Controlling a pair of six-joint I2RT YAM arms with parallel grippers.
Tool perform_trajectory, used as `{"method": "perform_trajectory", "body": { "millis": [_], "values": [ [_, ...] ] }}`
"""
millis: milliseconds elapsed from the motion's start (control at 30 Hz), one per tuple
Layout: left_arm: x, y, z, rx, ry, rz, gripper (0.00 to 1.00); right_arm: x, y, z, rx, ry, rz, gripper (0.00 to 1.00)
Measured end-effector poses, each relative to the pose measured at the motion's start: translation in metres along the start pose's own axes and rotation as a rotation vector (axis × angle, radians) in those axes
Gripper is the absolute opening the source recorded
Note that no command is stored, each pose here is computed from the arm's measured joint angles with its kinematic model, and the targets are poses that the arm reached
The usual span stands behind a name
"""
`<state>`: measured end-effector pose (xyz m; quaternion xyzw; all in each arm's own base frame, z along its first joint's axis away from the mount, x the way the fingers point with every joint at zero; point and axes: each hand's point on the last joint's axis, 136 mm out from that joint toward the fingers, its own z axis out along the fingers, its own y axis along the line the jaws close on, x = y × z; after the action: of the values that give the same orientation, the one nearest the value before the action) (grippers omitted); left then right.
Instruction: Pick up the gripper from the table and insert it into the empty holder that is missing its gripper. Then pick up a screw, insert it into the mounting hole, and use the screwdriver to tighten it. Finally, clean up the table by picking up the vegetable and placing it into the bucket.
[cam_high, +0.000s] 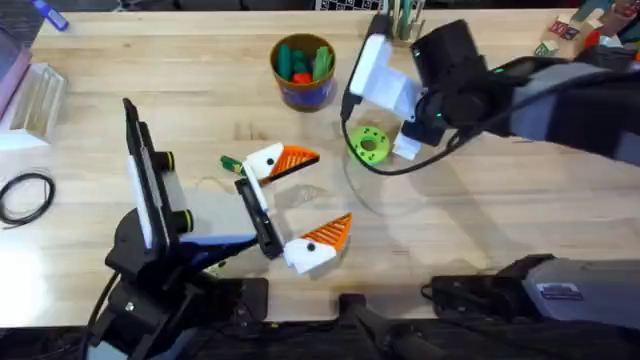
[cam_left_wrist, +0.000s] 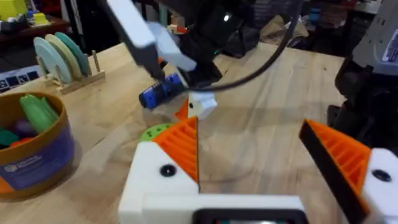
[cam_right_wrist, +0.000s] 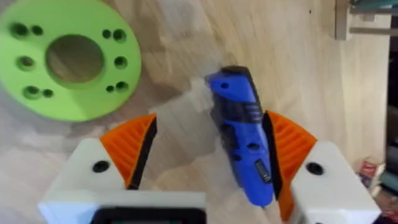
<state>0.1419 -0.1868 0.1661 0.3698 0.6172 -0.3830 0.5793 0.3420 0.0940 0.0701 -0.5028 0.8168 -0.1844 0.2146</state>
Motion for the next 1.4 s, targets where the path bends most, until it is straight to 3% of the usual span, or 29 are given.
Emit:
{"method": "perform_trajectory", "body": {
  "millis": [333, 467, 567, 700, 900, 1033, 1200, 1267, 1400],
  "values": [
    [-0.003, 0.007, 0.0, -0.038, -0.01, -0.012, 0.986, -0.034, -0.028, -0.056, 0.022, -0.213, 0.223, 0.989],
    [0.0, 0.022, -0.005, -0.145, 0.036, -0.127, 0.985, -0.035, -0.031, -0.064, 0.026, -0.235, 0.251, 0.99],
    [-0.014, 0.035, -0.017, -0.267, 0.081, -0.186, 0.985, -0.036, -0.032, -0.066, 0.027, -0.244, 0.266, 0.99],
    [-0.04, 0.051, -0.042, -0.45, 0.169, -0.25, 0.985, -0.036, -0.031, -0.066, 0.022, -0.246, 0.272, 0.989],
    [-0.05, 0.074, -0.065, -0.664, 0.405, -0.349, 0.985, -0.037, -0.031, -0.066, 0.021, -0.249, 0.273, 0.99],
    [-0.056, 0.089, -0.053, -0.692, 0.483, -0.376, 0.985, -0.037, -0.031, -0.066, 0.021, -0.249, 0.273, 0.989],
    [-0.036, 0.094, -0.041, -0.675, 0.587, -0.434, 0.985, -0.037, -0.031, -0.066, 0.021, -0.249, 0.273, 0.99],
    [-0.027, 0.099, -0.042, -0.718, 0.604, -0.509, 0.985, -0.037, -0.031, -0.066, 0.021, -0.249, 0.273, 0.99],
    [0.003, 0.119, -0.067, -0.96, 0.622, -0.832, 0.985, -0.037, -0.031, -0.066, 0.021, -0.249, 0.273, 0.99]
  ]
}}
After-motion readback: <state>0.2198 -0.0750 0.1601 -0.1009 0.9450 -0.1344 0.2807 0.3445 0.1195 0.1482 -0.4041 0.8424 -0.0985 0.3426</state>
